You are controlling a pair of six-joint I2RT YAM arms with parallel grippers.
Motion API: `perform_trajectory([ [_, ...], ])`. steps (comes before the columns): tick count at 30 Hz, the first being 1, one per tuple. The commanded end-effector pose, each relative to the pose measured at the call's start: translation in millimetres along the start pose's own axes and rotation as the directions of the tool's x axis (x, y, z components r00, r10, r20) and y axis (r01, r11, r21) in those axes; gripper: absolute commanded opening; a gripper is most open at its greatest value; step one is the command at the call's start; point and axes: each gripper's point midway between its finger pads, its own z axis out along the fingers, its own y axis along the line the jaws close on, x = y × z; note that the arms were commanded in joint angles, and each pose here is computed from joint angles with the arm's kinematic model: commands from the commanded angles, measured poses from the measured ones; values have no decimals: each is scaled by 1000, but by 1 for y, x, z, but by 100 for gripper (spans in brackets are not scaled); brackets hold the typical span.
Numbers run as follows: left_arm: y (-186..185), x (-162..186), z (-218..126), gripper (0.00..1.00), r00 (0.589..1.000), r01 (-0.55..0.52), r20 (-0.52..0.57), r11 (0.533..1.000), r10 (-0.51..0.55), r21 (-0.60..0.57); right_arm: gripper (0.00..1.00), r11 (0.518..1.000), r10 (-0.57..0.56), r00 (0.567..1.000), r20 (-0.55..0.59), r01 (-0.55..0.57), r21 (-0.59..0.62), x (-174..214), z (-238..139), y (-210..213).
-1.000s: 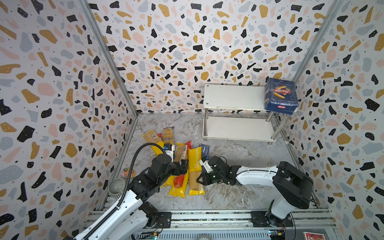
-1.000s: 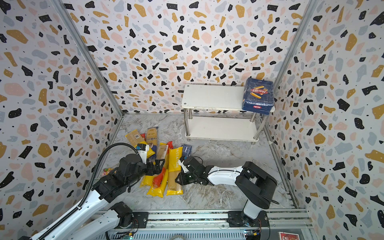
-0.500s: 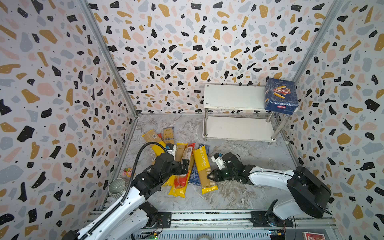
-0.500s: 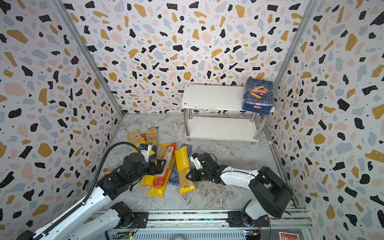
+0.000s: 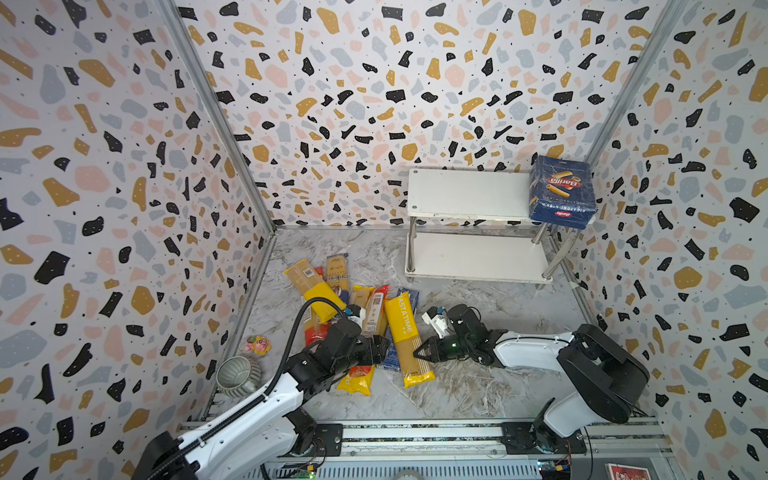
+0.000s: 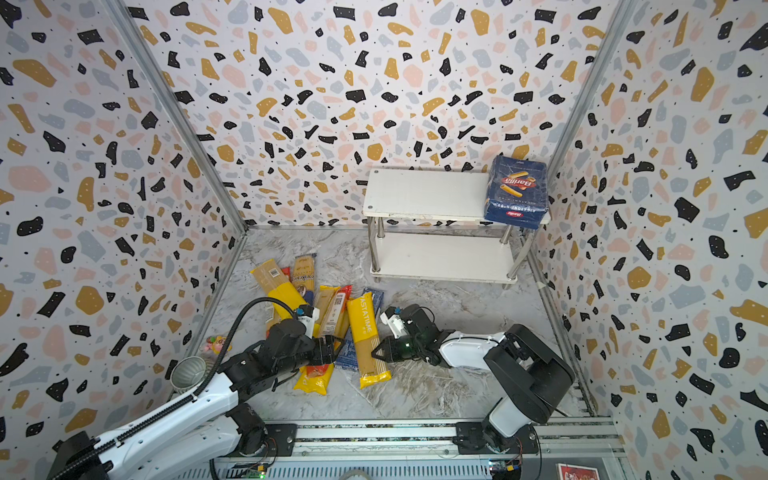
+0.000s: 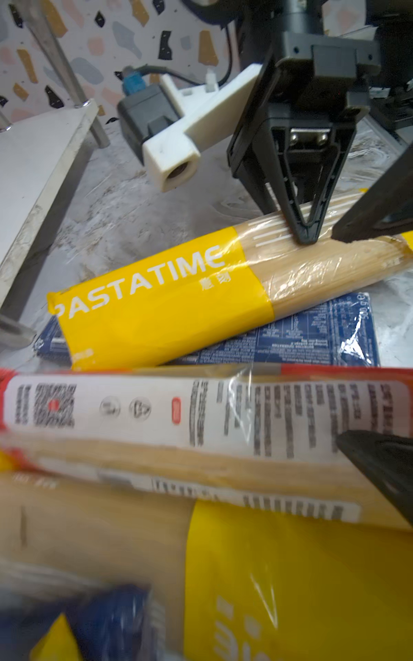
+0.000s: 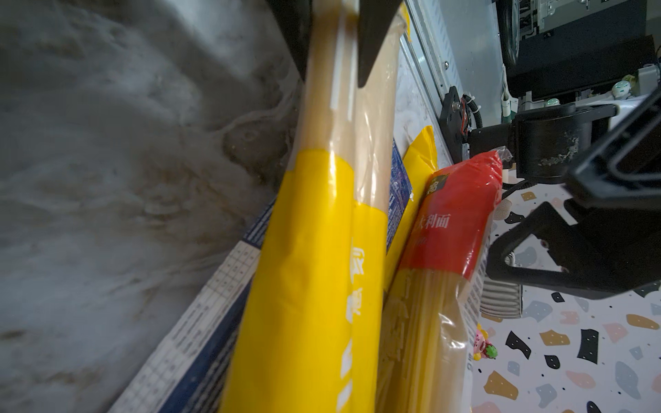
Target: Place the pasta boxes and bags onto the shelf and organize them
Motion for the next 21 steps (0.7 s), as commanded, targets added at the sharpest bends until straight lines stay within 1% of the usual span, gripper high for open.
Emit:
perform_trajectory([
  [1,-35,-16,4,79,999,6,50,994,-12,108,13,997,-70,997,17,70,-41,-7,2,11],
  [4,-47,-14,13,77,999,-7,36,992,2,123,14,997,-67,998,18,67,-41,-7,-1,9],
  [7,-40,-8,25,74,1000,-8,10,996,7,85,15,997,-71,997,18,72,-40,-7,-2,9],
  [9,-38,-3,32,71,1000,2,-3,996,-2,85,16,996,-72,997,15,73,-42,-5,-3,8],
  [11,-39,0,40,67,1000,9,-15,995,-8,97,17,997,-70,997,7,71,-42,-3,-2,6],
  [15,-36,6,57,56,999,18,-39,996,-15,83,20,997,-64,998,-1,64,-48,1,-3,1],
  [16,-36,7,60,55,999,24,-43,996,-21,85,21,997,-63,998,-3,63,-51,2,-3,1],
  [17,-36,8,64,54,999,27,-47,996,-23,88,25,997,-64,998,-1,63,-52,2,-4,0],
  [20,-37,10,70,49,998,33,-53,995,-28,97,42,996,-70,998,-3,70,-46,5,-7,-2],
  [21,-37,10,73,45,998,37,-57,995,-32,95,48,997,-72,997,-4,72,-42,6,-8,-3],
])
